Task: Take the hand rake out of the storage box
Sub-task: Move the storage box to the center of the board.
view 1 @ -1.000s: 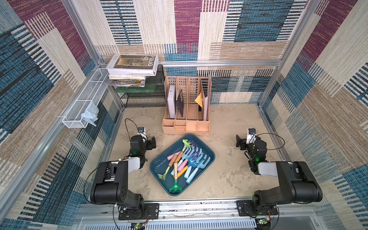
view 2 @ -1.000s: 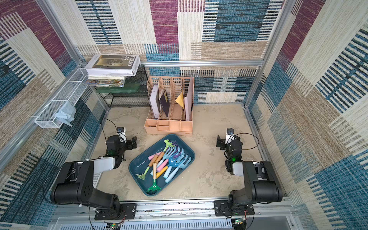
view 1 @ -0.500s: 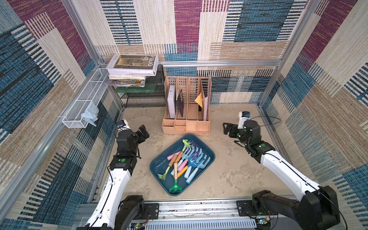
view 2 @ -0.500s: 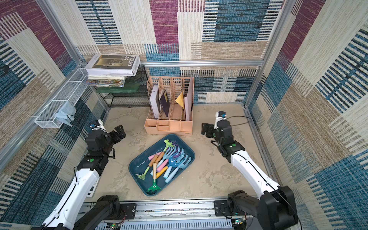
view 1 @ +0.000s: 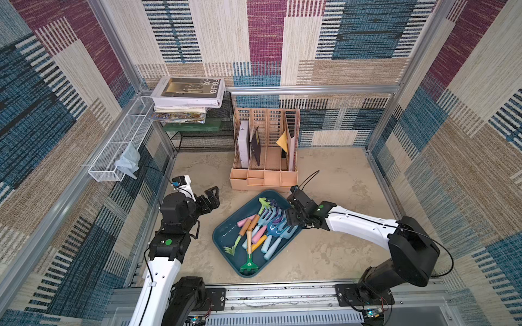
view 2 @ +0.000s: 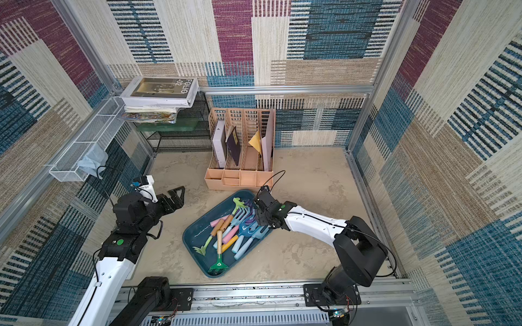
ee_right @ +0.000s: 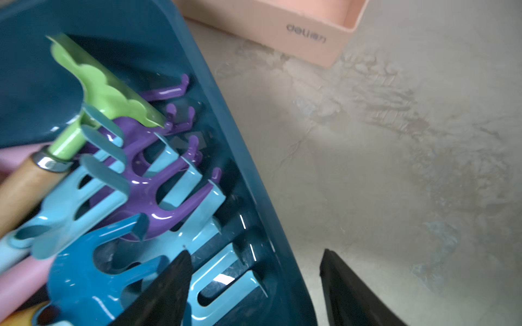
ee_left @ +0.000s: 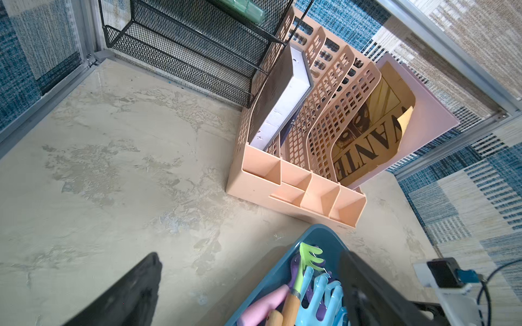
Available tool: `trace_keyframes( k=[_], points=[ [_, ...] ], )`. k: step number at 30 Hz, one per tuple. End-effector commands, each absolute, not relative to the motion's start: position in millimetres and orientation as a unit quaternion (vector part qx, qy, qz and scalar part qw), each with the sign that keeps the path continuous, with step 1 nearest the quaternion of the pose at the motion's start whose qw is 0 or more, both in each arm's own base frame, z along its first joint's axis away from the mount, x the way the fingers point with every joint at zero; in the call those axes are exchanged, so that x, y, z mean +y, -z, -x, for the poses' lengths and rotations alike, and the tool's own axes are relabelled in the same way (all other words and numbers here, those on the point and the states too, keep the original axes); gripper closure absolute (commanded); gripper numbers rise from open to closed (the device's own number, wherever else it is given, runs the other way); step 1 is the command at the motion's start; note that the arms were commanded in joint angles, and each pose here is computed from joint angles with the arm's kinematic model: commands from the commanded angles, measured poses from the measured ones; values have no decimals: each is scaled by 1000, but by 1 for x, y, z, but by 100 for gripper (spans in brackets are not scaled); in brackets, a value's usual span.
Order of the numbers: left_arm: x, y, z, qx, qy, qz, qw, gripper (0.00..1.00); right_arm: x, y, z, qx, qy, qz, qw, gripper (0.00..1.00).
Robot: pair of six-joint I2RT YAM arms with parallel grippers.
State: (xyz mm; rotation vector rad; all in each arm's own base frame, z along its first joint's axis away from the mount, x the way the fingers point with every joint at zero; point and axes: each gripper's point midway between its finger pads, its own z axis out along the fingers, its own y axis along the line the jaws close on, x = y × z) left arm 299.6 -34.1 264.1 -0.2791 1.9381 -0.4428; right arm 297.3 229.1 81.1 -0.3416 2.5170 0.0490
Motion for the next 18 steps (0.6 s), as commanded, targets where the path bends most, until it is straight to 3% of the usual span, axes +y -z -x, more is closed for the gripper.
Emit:
trace_keyframes(
  k=[1, 8, 18],
  points=[
    [-38, -267, -301, 814, 189, 101, 540, 1, 209, -74, -303, 952, 26, 96, 291, 38],
    [-26, -264, -295, 811, 163, 124, 548, 1, 174, -68, -298, 957, 77, 65, 271, 56],
    [-13, -262, -283, 796, 139, 147, 570, 1, 107, -59, -277, 964, 111, -30, 241, 63]
  ],
)
